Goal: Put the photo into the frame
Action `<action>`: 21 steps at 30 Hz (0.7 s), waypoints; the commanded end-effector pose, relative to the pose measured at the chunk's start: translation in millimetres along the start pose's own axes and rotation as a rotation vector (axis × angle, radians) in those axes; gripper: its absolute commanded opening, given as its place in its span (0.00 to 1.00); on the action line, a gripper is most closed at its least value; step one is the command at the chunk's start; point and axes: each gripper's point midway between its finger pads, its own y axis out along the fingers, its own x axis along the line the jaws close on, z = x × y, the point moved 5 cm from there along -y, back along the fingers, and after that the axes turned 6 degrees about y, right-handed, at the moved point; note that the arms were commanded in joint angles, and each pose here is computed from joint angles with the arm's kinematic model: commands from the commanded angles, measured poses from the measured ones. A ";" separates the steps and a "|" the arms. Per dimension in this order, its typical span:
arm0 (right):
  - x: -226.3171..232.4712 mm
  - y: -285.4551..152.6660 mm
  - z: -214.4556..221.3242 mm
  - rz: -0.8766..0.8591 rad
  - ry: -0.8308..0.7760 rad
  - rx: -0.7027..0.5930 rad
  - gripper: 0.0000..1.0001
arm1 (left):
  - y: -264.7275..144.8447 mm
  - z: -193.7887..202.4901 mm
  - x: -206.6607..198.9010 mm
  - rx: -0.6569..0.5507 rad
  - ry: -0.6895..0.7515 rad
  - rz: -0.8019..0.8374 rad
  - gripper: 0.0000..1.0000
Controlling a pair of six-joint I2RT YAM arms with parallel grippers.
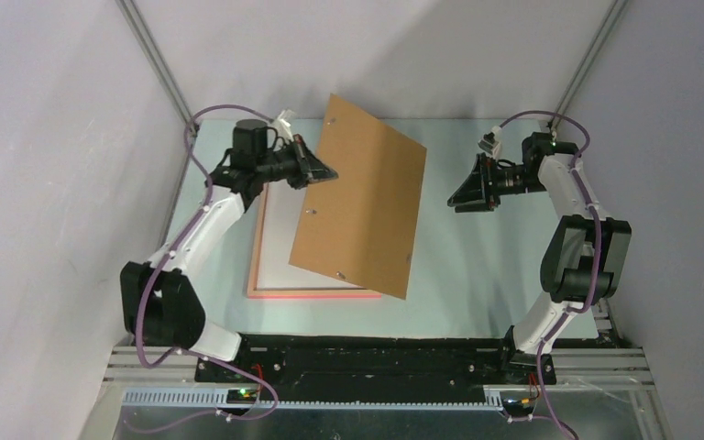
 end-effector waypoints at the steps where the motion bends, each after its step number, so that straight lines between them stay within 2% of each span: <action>1: 9.4 2.9 -6.5 0.010 -0.057 -0.011 0.90 | -44.5 -30.8 -25.5 -0.154 0.053 0.165 0.00; 10: 17.0 16.6 -17.4 0.094 -0.163 -0.042 0.91 | -96.9 -37.8 29.2 -0.252 -0.008 0.115 0.00; 21: 13.1 44.4 -18.4 0.122 -0.195 0.014 0.91 | -120.9 -19.4 77.1 -0.208 -0.067 0.047 0.00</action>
